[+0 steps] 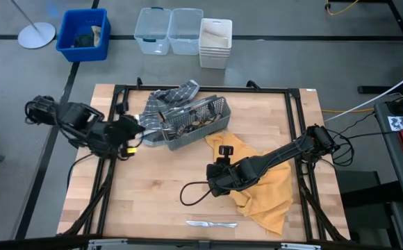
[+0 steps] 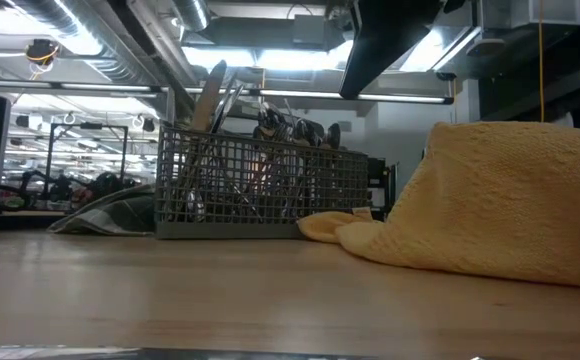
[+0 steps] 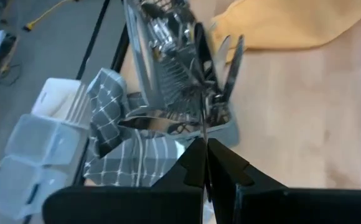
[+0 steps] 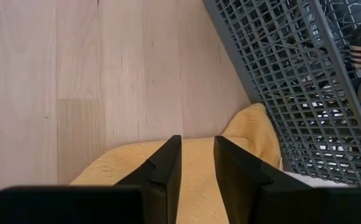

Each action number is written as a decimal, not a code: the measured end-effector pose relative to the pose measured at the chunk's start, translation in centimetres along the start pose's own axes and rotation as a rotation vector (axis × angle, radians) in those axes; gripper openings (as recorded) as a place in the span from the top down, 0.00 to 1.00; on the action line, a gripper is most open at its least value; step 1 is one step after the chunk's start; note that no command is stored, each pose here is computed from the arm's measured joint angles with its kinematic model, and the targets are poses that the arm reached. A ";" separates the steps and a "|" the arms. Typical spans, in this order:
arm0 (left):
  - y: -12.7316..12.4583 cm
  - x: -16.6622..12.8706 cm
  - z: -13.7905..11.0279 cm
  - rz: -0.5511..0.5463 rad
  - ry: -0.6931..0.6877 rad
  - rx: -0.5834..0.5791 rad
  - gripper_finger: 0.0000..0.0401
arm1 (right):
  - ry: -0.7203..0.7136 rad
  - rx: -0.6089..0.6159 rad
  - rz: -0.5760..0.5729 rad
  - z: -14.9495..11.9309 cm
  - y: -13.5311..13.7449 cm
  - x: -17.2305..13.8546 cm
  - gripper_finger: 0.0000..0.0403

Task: Sort silverware
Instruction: Put the silver knife into the gray silverware basket

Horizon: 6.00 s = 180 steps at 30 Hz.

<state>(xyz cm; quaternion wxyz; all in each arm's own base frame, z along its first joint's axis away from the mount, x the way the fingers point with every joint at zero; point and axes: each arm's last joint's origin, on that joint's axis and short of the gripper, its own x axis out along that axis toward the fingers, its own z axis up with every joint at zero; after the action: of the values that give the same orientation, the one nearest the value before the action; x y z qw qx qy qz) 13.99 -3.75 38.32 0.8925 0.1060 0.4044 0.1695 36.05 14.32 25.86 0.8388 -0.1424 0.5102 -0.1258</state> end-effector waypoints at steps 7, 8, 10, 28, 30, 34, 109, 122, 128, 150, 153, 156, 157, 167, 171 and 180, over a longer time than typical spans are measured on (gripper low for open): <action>-0.8 2.8 1.2 -0.016 0.127 0.061 1.00 | 0.000 0.000 0.000 0.0 0.0 0.0 0.76; -0.9 3.0 1.3 -0.020 0.137 0.074 1.00 | 0.000 0.000 0.000 0.0 0.0 0.0 0.76; -1.0 3.3 1.4 -0.019 0.147 0.088 1.00 | 0.000 0.000 0.000 0.0 0.0 0.0 0.76; 1.5 -1.2 3.5 -0.051 0.010 0.067 1.00 | 0.001 -0.001 0.000 0.0 0.0 0.0 0.76; 1.8 -1.6 3.4 -0.059 0.024 0.072 1.00 | 0.001 -0.001 0.000 0.0 0.0 0.0 0.76; 1.9 -1.9 3.1 -0.098 0.057 0.059 1.00 | 0.001 -0.001 0.000 0.0 0.0 0.0 0.76; -2.2 11.4 7.1 -0.090 0.428 0.266 0.72 | 0.038 0.002 0.129 -0.1 0.5 -0.1 0.76; -3.7 7.4 6.7 -0.115 0.313 0.090 0.73 | 0.109 0.167 0.376 0.1 1.7 0.3 0.76; -4.2 6.2 6.5 -0.130 0.277 0.064 0.73 | 0.155 0.188 0.442 -0.1 3.4 1.3 0.76; -15.1 4.8 7.8 -0.375 0.001 0.130 0.73 | 0.081 0.171 0.620 -2.7 16.0 3.4 0.76; -16.8 5.4 7.5 -0.366 0.014 0.168 0.73 | 0.073 0.154 0.630 -3.3 17.4 3.9 0.76; -18.3 5.8 7.3 -0.343 -0.007 0.184 0.73 | 0.054 0.145 0.584 -3.8 18.2 4.4 0.76; -18.7 5.8 7.3 -0.341 -0.013 0.188 0.73 | 0.045 0.145 0.563 -3.9 18.3 4.6 0.76; -20.4 5.3 6.8 -0.367 -0.043 0.208 0.73 | 0.023 0.145 0.518 -4.0 18.5 4.8 0.76; -20.7 5.0 6.7 -0.376 -0.055 0.215 0.73 | 0.023 0.141 0.523 -3.7 18.5 4.6 0.76; -21.1 4.6 6.5 -0.388 -0.058 0.219 0.73 | 0.006 0.114 0.510 -2.6 18.2 3.6 0.76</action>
<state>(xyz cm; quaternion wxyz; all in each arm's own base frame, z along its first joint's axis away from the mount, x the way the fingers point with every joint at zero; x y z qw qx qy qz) 26.28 -21.69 32.49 0.9027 0.1272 0.4075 -0.0534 36.55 29.65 15.10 0.8486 0.0388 0.5242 0.0604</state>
